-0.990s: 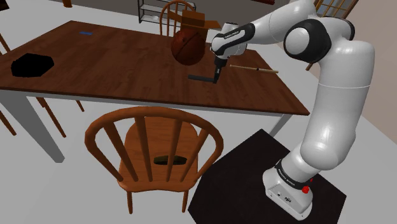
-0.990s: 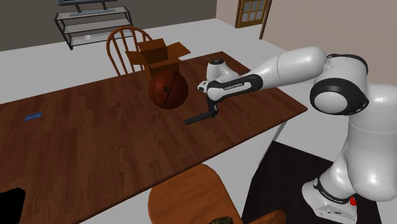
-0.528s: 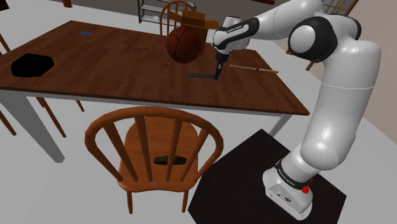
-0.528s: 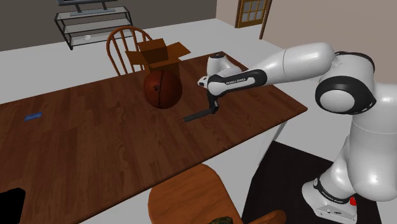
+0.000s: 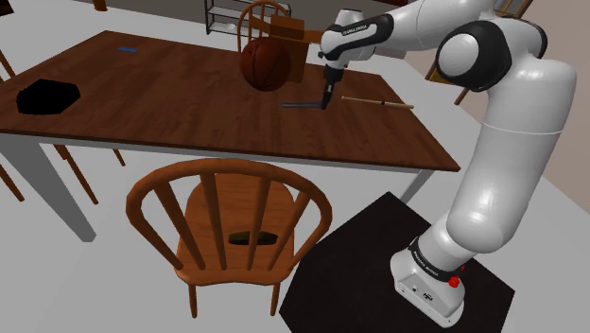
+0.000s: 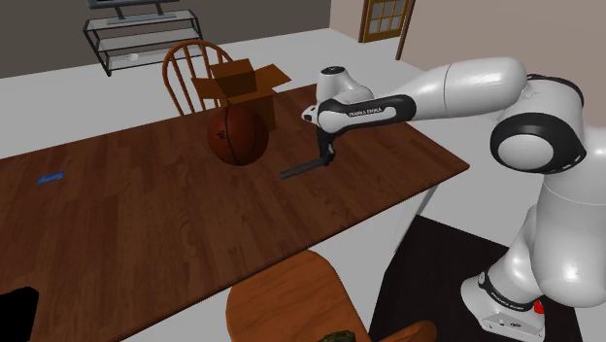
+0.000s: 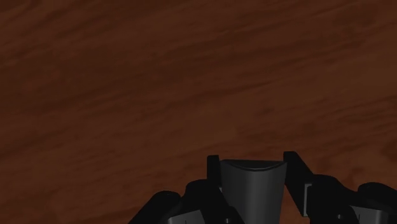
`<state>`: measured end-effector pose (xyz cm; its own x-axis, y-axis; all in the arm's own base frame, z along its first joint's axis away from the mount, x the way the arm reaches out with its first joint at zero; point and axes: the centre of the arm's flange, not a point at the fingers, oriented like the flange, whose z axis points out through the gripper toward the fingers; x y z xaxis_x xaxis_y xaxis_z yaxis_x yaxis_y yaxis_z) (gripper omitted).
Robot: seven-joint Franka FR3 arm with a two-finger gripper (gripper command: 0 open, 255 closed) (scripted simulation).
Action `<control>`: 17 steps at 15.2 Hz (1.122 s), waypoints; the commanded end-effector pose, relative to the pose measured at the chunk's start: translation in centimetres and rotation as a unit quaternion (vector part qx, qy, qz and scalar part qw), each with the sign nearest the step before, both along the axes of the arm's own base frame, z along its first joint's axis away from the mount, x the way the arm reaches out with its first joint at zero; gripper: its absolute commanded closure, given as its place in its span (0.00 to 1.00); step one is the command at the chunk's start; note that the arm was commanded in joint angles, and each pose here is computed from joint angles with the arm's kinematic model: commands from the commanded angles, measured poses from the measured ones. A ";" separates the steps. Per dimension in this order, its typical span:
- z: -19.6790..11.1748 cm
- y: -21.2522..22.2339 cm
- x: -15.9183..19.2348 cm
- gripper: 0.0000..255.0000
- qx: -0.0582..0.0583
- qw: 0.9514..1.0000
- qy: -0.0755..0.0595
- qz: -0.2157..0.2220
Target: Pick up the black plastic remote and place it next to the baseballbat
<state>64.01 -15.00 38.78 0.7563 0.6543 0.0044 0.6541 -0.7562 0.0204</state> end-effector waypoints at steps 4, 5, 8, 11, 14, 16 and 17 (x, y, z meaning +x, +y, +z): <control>1.8 -1.0 -0.9 1.00 0.000 1.000 0.000 0.000; 1.8 -2.0 -1.8 1.00 0.000 1.000 0.000 0.000; 1.8 -5.0 -4.4 1.00 0.000 1.000 0.000 0.000; 1.8 -7.9 -7.0 1.00 0.000 1.000 0.000 0.000; 1.8 -10.9 -9.6 1.00 0.000 1.000 0.000 0.000; 1.8 -12.9 -11.3 1.00 0.000 1.000 0.000 0.000; 1.8 -13.9 -12.2 1.00 0.000 1.000 0.000 0.000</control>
